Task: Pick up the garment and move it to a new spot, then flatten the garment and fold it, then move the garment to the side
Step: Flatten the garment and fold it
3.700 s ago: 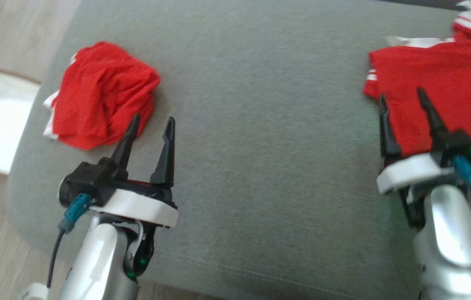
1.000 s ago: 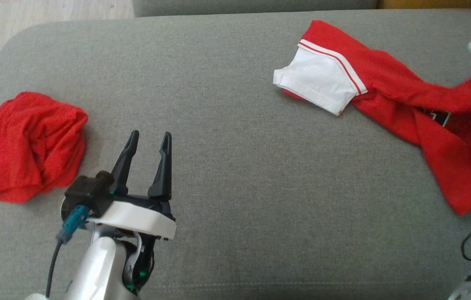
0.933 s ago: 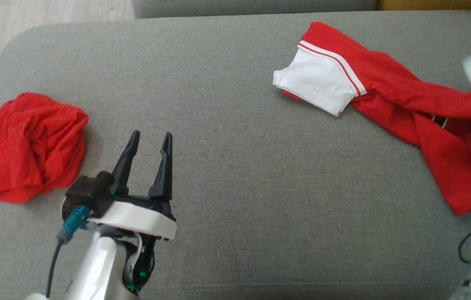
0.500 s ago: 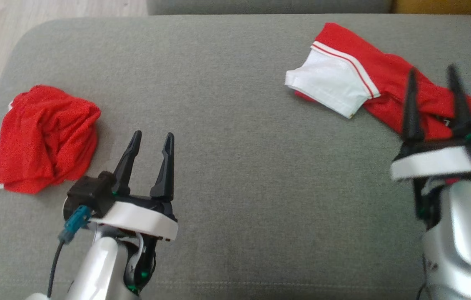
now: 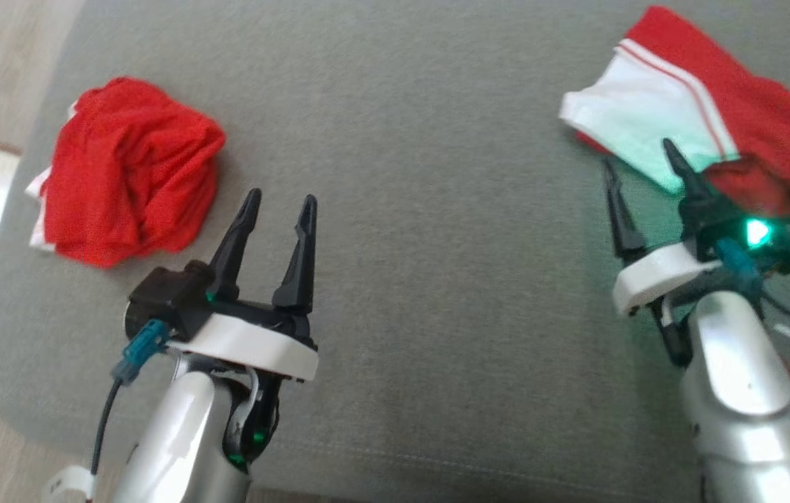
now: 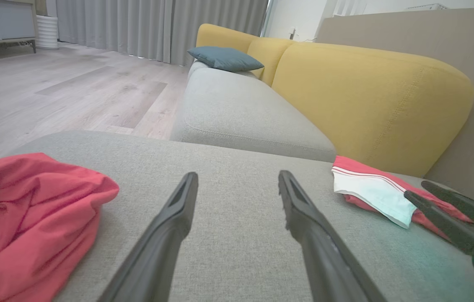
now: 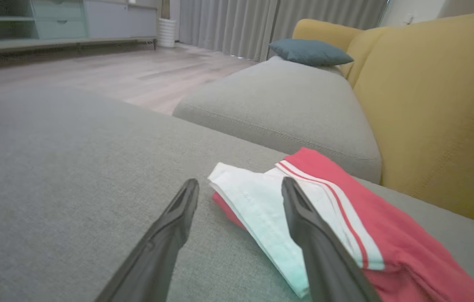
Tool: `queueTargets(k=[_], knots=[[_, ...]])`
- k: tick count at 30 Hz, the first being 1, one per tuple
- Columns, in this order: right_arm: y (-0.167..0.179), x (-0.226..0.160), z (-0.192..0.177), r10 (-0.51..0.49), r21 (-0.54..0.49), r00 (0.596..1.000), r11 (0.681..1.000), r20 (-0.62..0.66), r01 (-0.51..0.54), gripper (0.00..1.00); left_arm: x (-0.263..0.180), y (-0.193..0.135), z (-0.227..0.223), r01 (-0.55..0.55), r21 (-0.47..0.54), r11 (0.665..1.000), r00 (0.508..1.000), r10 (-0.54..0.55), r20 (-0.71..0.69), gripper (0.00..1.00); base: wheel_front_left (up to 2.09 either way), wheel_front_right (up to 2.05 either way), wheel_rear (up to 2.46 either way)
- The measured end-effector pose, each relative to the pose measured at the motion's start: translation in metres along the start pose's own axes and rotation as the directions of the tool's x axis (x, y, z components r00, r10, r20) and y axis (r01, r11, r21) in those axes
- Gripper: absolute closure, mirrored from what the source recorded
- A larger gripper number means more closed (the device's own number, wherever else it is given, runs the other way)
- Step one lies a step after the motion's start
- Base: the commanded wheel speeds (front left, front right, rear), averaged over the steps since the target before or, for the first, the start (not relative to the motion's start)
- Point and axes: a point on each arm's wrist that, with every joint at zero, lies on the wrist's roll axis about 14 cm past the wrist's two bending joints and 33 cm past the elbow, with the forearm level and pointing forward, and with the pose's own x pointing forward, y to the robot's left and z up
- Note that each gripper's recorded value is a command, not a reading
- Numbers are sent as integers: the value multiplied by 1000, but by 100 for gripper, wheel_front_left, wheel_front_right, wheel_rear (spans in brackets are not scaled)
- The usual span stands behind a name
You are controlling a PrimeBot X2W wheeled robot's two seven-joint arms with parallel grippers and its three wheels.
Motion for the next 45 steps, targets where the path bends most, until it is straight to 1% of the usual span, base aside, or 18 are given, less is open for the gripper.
queueTargets(k=[6, 10, 14, 20, 21, 22, 23, 30, 34, 37, 40, 42, 45], knots=[[-8, 30, -31, 6, -105, 993, 994, -120, -19, 0, -9, 22, -7, -74, 4, 997, 997, 74, -26, 0, 0, 0, 0], [-4, 42, -48, 24, -173, 981, 983, -193, -58, 0, -14, 33, -11, -111, 7, 994, 993, 111, -41, 0, 0, 0, 0], [-7, 49, -65, 13, -205, 965, 976, -262, -69, 0, -15, 39, -16, -132, 13, 991, 989, 133, -57, 0, 0, 0, 0], [-21, 63, -65, -23, -209, 963, 977, -268, -35, 0, -11, 42, -22, -135, 15, 991, 988, 135, -71, 0, 0, 0, 0], [-23, 64, -67, -31, -201, 962, 979, -272, -25, 16, -8, 41, -22, -132, 16, 991, 989, 132, -70, 0, 0, 0, 0], [-25, 64, -68, -38, -191, 961, 981, -274, -15, 92, -6, 41, -21, -129, 17, 992, 989, 130, -67, 0, 0, 0, 0], [-26, 64, -68, -43, -182, 961, 983, -272, -7, 100, -5, 41, -21, -126, 18, 992, 990, 127, -65, 0, 0, 0, 0], [-31, 57, -66, -56, -137, 970, 990, -237, 24, 100, 1, 37, -16, -109, 14, 994, 993, 109, -48, 0, 0, 0, 0], [-21, 53, -56, -30, -49, 978, 999, -205, 20, 100, 3, 30, -9, -90, 9, 996, 996, 90, -29, 0, 0, 0, 0], [-4, 58, -22, 20, 3, 994, 1000, -105, -20, 100, 4, 24, -5, -71, 12, 997, 997, 71, -15, 0, 0, 0, 0], [12, 55, 16, 69, 24, 998, 997, 12, -69, 100, 5, 17, 1, -52, 7, 999, 999, 52, 2, 0, 0, 0, 0], [28, 44, 25, 109, 44, 993, 993, 46, -111, 100, 5, 12, 4, -38, 5, 999, 999, 38, 11, 0, 0, 0, 0], [49, 22, 22, 163, 69, 985, 984, 48, -166, 100, -1, 4, 3, -20, 5, 1000, 1000, 20, 6, 0, 0, 0, 0]])
